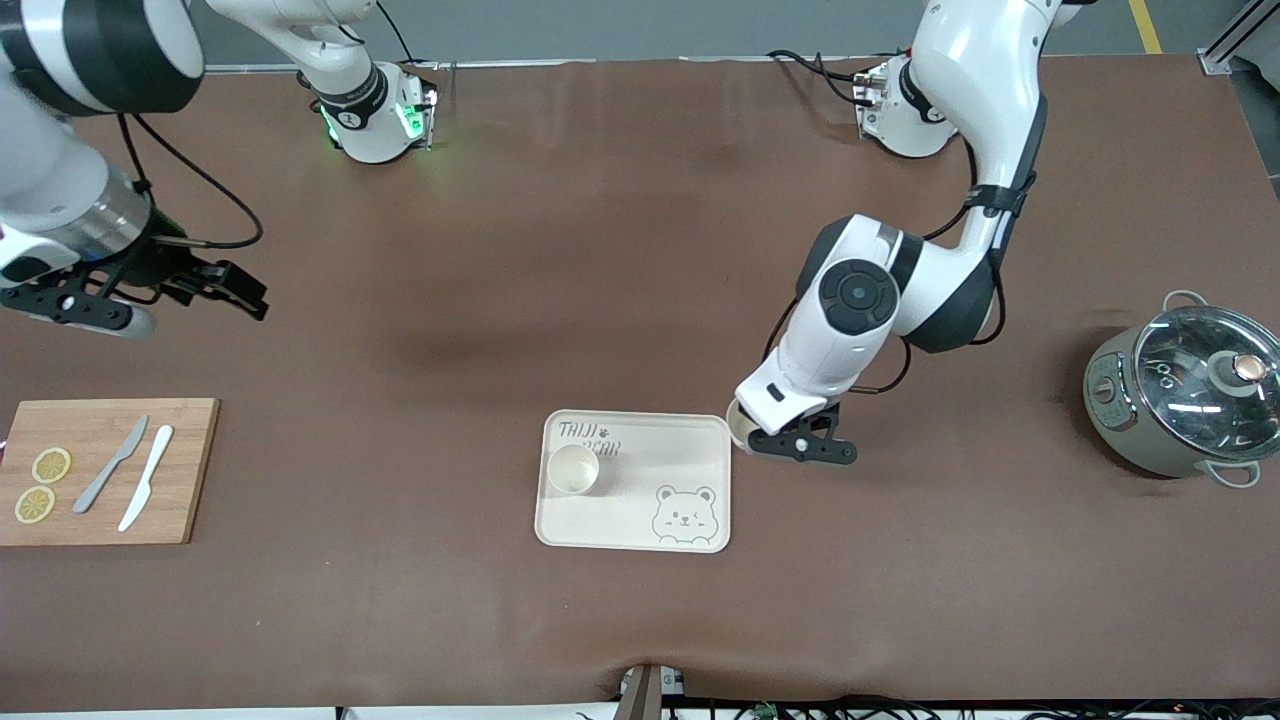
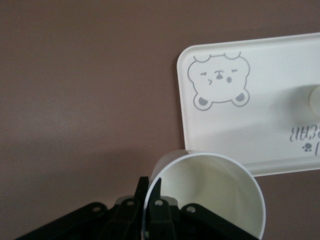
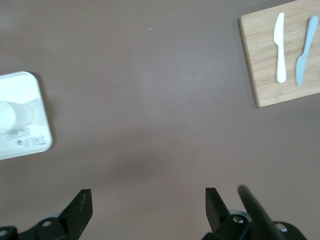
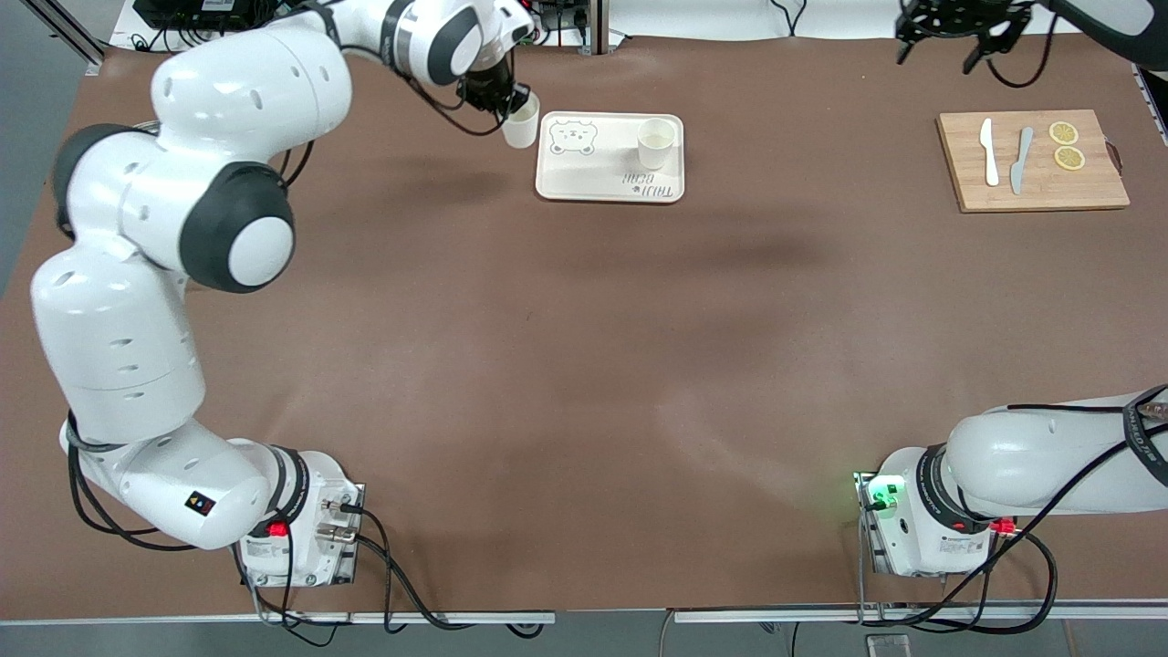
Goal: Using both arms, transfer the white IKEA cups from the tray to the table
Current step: 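Lift the cup with the left gripper while the right gripper reaches out, then carry the cup toward the pot while the right gripper reaches the cup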
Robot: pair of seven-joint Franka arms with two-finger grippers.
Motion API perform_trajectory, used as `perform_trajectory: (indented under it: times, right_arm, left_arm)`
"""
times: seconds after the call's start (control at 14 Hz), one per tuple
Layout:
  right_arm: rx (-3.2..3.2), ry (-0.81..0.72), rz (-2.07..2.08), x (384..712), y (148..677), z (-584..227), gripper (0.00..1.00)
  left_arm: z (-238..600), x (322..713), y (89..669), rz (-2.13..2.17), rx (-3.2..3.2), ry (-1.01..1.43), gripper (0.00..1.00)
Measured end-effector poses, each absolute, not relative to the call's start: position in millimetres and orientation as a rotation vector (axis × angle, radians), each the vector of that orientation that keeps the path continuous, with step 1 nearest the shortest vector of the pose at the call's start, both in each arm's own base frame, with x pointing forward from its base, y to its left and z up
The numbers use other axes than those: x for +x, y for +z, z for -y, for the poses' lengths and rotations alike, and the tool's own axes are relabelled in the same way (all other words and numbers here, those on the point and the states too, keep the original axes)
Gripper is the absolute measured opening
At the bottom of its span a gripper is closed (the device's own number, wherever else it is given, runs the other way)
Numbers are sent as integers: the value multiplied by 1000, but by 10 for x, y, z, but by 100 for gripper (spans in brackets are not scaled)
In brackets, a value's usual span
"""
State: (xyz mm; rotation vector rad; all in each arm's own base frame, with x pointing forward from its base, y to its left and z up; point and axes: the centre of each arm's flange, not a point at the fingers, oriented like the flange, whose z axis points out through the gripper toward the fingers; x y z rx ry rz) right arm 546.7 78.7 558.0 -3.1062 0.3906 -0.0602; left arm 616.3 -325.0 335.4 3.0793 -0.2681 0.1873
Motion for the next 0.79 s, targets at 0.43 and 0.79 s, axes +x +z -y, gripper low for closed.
perform_trajectory:
  times: [0.43, 0.79]
  right_arm:
    - [-3016, -136, -604, 5559, 5524, -1792, 100]
    - [-2949, -114, -807, 5803, 5253, -2765, 100]
  left_arm:
    - [2505, 5846, 3200, 388, 3074, 210, 4]
    - [2203, 5595, 2829, 423, 3051, 317, 4]
